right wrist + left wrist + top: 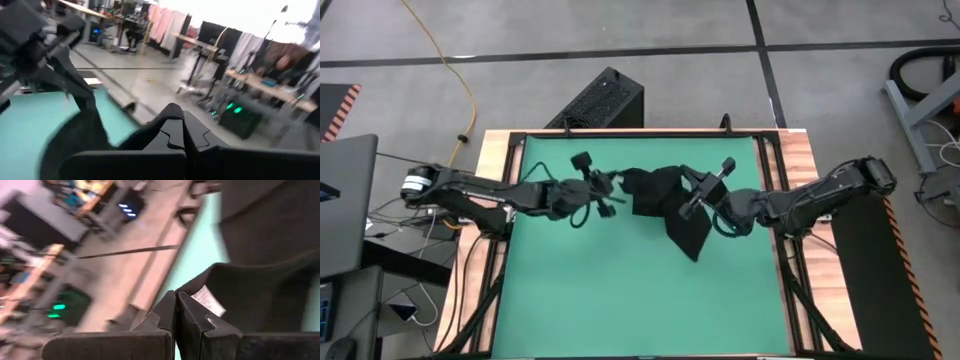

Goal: Roll towel into tight, uniform cylinder
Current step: Fold the black towel

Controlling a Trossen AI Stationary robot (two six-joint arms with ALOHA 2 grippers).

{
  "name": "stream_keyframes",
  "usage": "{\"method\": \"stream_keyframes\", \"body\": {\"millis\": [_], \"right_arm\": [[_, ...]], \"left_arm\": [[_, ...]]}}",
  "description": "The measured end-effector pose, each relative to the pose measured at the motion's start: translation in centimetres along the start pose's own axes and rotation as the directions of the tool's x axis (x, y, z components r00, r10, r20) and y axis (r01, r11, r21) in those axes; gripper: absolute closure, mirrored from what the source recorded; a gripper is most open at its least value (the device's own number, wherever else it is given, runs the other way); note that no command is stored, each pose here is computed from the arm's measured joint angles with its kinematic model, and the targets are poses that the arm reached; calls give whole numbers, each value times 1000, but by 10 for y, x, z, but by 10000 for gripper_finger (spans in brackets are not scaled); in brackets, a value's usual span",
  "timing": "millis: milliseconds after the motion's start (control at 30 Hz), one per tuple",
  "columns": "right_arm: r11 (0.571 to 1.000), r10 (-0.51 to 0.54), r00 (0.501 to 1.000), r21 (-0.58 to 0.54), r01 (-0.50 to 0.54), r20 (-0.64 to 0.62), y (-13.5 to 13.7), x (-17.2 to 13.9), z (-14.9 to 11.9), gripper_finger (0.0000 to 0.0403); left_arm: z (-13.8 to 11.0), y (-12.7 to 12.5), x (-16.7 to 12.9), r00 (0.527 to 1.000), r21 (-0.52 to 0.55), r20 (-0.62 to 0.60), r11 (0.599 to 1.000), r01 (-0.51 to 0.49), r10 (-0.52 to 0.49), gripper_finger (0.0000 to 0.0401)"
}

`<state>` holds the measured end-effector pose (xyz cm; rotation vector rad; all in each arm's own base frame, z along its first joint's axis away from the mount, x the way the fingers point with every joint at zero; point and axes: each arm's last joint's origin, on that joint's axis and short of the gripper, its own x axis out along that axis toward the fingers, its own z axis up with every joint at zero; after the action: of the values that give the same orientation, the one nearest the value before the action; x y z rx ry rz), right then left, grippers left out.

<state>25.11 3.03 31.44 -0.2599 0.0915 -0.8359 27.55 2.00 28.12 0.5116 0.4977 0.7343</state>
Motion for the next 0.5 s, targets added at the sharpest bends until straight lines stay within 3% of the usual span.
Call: {"method": "stream_keyframes", "body": {"millis": [333, 500], "right_arm": [[955, -206, 976, -202, 217, 72, -39, 36, 21, 403], [892, -326, 942, -303, 334, 79, -69, 58, 34, 403]], "left_arm": [[-3, 68, 31, 974, 92, 48, 970, -223, 219, 401], [-3, 103, 43, 929, 110, 145, 927, -358, 342, 401]]}}
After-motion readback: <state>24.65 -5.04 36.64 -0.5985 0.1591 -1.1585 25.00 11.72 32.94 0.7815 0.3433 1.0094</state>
